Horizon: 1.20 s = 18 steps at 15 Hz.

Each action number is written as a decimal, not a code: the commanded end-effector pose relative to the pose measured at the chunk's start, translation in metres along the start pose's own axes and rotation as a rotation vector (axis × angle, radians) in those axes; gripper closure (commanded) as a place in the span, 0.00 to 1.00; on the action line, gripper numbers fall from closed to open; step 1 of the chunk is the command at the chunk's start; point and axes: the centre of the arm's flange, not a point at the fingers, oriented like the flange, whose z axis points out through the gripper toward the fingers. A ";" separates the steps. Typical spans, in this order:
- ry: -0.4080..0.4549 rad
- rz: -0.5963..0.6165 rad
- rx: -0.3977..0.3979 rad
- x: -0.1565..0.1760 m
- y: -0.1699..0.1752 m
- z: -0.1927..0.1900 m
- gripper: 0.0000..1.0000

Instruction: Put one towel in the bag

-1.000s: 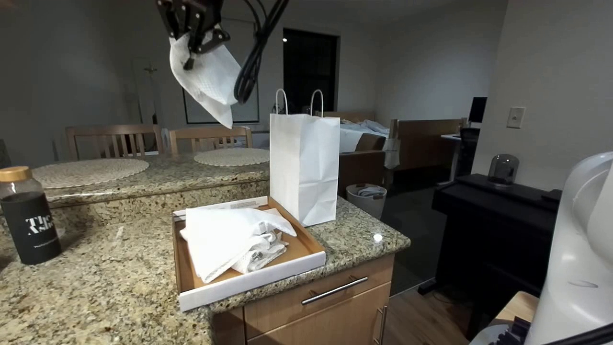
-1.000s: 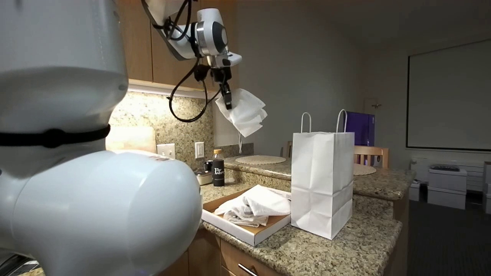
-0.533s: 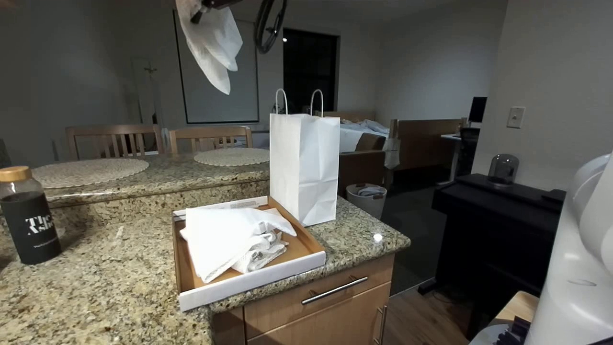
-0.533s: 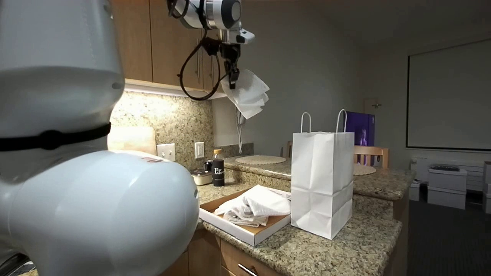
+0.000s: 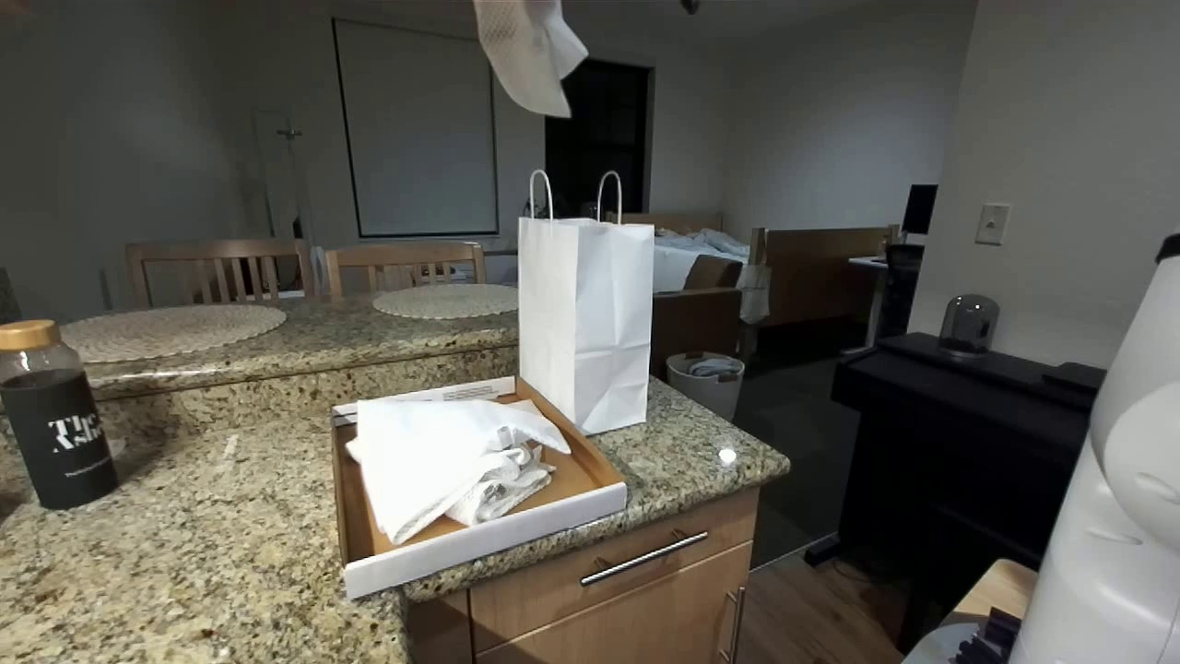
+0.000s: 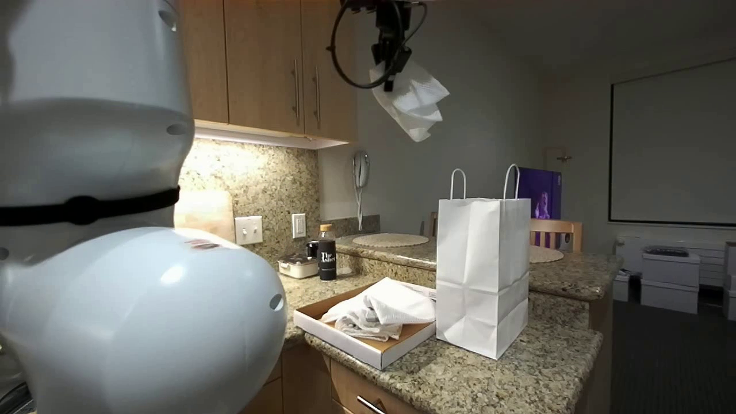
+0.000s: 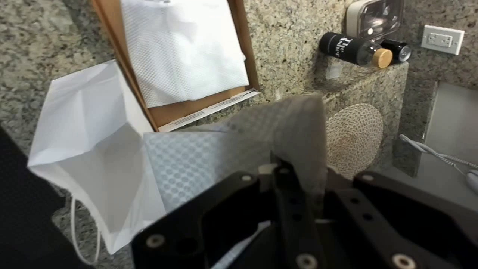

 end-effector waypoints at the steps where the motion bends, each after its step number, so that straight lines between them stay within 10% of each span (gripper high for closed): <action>1: -0.061 -0.067 -0.025 0.085 0.034 -0.028 0.99; 11: -0.106 -0.070 -0.040 0.198 0.111 0.061 0.99; 18: -0.233 -0.075 -0.058 0.208 0.121 0.137 0.99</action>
